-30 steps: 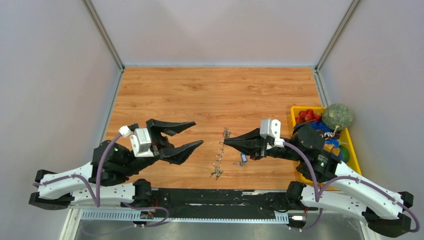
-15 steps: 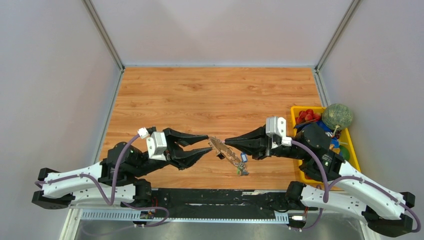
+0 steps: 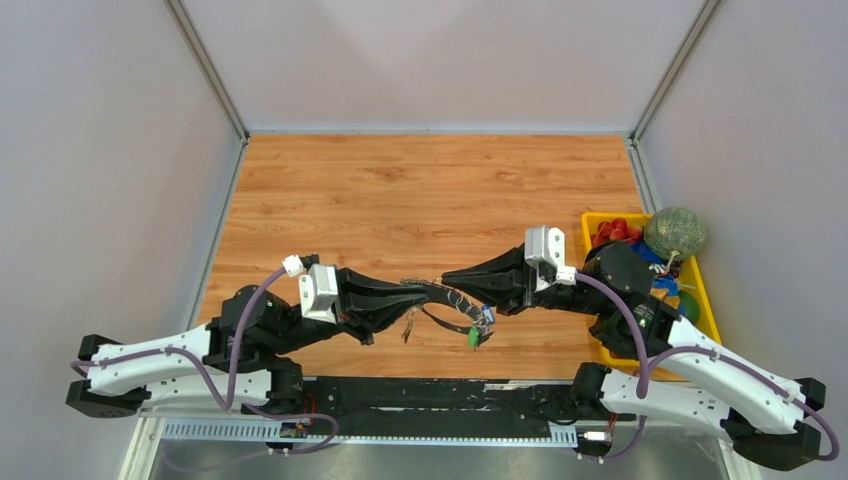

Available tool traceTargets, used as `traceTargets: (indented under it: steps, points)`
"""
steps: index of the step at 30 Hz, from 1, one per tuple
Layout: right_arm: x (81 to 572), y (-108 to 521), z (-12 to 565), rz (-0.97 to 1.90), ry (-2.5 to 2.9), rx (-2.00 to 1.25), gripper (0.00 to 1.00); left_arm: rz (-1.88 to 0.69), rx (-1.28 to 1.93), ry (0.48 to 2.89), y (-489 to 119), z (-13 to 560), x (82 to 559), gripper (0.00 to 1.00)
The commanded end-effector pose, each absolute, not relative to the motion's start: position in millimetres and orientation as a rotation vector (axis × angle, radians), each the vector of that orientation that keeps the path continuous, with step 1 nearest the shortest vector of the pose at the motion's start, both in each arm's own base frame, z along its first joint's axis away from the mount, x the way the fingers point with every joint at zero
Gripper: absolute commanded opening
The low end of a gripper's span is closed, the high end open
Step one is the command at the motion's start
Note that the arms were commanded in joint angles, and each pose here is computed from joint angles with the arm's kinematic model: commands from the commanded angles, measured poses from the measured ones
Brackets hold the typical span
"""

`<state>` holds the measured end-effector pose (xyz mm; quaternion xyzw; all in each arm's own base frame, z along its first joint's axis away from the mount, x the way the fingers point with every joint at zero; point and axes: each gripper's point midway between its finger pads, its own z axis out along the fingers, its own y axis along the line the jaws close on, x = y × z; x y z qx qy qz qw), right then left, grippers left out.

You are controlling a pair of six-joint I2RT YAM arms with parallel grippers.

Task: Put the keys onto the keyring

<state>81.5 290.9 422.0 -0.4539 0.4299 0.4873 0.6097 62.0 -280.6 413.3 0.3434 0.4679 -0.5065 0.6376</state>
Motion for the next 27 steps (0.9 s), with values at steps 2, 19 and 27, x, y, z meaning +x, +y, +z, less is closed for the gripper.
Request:
traceTargets:
  steps: [2, 19, 27]
  points:
    - [73.3, 281.8, 470.2, 1.154, 0.851, -0.972, 0.00, -1.194, 0.767, 1.054, -282.5, 421.1, 58.6, 0.18]
    - [68.0, 283.8, 471.4, 1.176, 0.822, -0.991, 0.00, -1.170, 0.760, 1.097, -292.1, 414.0, 65.2, 0.38]
    - [65.3, 285.4, 470.4, 1.190, 0.813, -1.005, 0.00, -1.166, 0.748, 1.093, -291.0, 415.8, 66.7, 0.35]
